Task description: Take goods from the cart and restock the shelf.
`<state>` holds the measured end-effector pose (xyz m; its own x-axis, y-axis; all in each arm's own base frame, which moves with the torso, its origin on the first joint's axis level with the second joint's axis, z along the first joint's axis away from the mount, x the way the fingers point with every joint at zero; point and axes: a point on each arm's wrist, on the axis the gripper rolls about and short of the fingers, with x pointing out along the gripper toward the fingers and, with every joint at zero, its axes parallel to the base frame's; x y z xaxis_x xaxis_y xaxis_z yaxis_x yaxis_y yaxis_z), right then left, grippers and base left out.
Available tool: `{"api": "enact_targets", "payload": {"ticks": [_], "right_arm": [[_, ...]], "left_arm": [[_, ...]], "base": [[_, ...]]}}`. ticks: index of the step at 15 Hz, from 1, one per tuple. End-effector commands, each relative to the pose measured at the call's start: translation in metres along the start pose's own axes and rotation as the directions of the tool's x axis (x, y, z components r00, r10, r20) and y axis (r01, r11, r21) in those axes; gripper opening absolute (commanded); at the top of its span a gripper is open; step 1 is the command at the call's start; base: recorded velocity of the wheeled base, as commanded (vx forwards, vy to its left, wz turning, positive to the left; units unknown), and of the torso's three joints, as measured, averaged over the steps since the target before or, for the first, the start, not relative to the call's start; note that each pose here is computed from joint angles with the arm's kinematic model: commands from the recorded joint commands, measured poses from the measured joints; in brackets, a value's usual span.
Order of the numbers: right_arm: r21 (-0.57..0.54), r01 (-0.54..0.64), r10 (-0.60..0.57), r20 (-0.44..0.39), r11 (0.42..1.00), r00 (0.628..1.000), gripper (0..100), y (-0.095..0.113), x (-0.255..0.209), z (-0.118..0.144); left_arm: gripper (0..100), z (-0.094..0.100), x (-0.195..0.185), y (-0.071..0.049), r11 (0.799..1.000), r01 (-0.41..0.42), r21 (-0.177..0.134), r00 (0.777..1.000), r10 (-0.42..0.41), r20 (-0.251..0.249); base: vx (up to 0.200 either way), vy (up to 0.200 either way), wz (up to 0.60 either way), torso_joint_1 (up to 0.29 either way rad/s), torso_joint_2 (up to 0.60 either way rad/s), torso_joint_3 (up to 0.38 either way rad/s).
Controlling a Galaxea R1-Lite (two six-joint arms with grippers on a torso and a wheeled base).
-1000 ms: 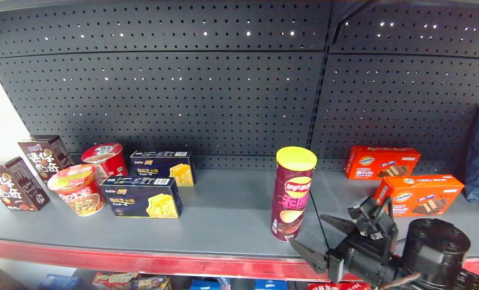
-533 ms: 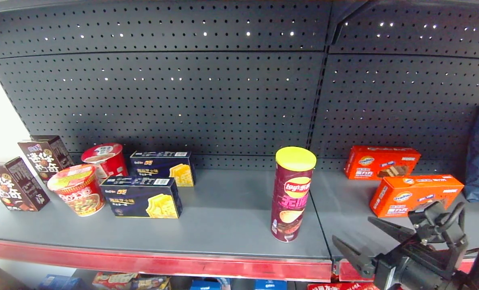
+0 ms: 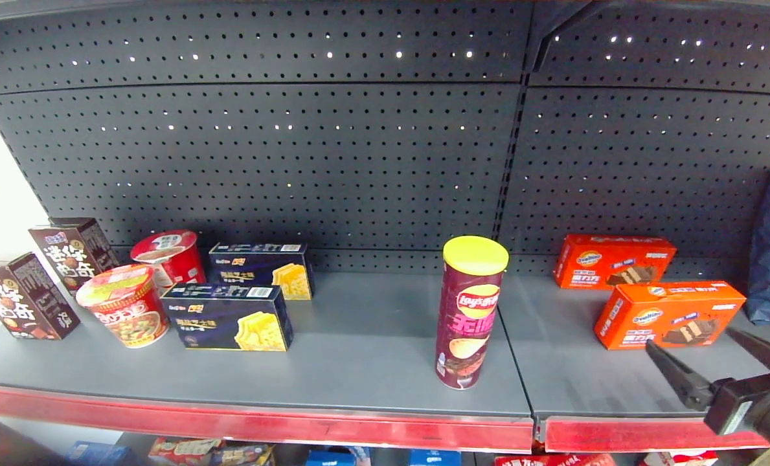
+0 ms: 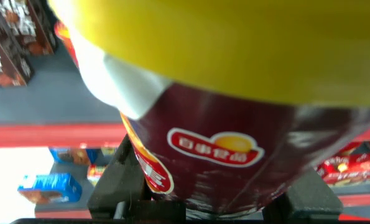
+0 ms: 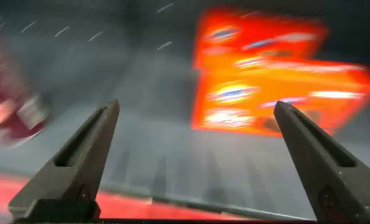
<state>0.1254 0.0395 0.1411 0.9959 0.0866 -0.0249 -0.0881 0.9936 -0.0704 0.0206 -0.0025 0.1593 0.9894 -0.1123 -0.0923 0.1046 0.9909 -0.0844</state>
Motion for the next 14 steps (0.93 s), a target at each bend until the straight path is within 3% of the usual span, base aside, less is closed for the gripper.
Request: {"api": "enact_targets", "payload": {"ticks": [1, 2, 4, 9, 13, 14], "right_arm": [[0.020, 0.121, -0.122, 0.080, 0.992, 0.989, 100, -0.018, -0.013, 0.010], [0.032, 0.213, -0.216, 0.117, 0.976, 0.969, 100, -0.030, -0.020, 0.014], [0.044, 0.277, -0.280, 0.150, 0.960, 0.948, 100, -0.037, -0.037, 0.017], [-0.023, 0.279, -0.279, 0.024, 0.960, 0.960, 100, -0.034, -0.111, -0.009], [-0.027, 0.281, -0.281, 0.007, 0.959, 0.960, 100, -0.032, -0.142, -0.030], [-0.029, 0.286, -0.286, 0.007, 0.958, 0.958, 100, -0.031, -0.148, -0.039]], "left_arm": [[0, 0.006, 0.002, 0.000, 1.000, 0.001, 0.000, 1.000, -0.001, 0.004], [0, 0.008, 0.002, 0.000, 1.000, 0.007, 0.000, 1.000, -0.007, 0.003], [0, 0.009, 0.002, -0.001, 1.000, 0.023, 0.003, 1.000, -0.023, 0.007], [0, 0.014, 0.002, -0.002, 0.999, 0.045, 0.011, 0.999, -0.045, 0.016], [0, 0.019, 0.005, -0.005, 0.983, 0.181, 0.018, 0.983, -0.181, 0.002], [0, 0.031, 0.012, -0.009, 0.964, 0.266, 0.021, 0.964, -0.266, -0.012]], "base": [[0.000, 0.000, 0.00, 0.000, 0.00, 0.000], [0.000, 0.000, 0.00, 0.000, 0.00, 0.000], [0.000, 0.000, 0.00, 0.000, 0.00, 0.000], [0.000, 0.000, 0.00, 0.000, 0.00, 0.000], [0.000, 0.000, 0.00, 0.000, 0.00, 0.000], [0.000, 0.000, 0.00, 0.000, 0.00, 0.000]]}}
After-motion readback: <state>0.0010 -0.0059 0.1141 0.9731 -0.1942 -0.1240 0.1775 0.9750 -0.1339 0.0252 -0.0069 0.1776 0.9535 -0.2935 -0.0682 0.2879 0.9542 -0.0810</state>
